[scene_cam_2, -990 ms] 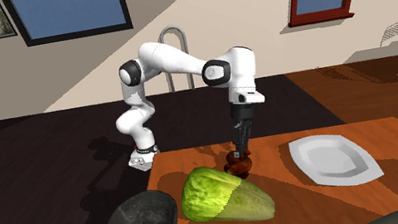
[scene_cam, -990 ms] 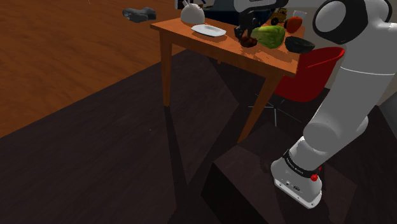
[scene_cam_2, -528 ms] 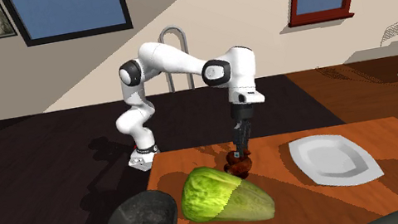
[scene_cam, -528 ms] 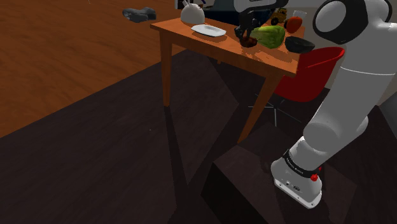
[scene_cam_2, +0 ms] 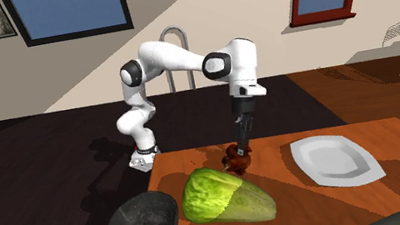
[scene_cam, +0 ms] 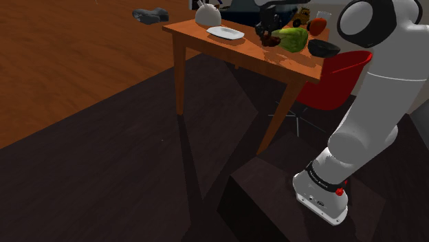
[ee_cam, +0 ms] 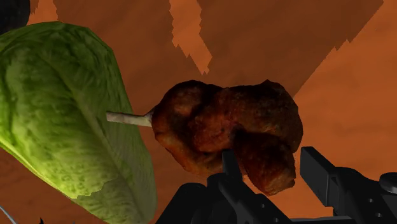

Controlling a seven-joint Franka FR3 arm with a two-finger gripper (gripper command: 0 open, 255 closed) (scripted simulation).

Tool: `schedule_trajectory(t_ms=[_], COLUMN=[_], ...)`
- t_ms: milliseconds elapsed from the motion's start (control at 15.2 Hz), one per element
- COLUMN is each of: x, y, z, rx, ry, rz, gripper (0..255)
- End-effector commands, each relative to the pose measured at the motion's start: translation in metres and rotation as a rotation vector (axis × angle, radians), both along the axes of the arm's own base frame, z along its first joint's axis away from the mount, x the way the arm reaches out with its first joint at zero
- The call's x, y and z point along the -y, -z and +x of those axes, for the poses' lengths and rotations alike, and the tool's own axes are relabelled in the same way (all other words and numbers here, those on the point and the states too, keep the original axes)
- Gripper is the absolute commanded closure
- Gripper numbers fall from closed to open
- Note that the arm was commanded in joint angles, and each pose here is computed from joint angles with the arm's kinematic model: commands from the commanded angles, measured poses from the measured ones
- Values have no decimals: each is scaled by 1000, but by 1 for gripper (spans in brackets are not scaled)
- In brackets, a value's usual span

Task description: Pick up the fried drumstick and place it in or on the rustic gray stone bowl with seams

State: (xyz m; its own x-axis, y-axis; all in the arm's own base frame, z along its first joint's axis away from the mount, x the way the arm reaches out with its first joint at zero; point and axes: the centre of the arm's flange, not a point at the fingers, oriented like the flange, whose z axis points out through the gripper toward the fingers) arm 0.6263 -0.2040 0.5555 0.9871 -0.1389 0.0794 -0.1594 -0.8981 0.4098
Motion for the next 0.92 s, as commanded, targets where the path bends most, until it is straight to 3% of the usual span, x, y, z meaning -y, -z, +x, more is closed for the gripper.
schedule_trajectory(t_ms=[0, 858], x=[0, 0], y=[-11, -80], z=[-1, -1], rx=[0, 0], ry=[0, 0], rz=[0, 0], gripper=[255, 255])
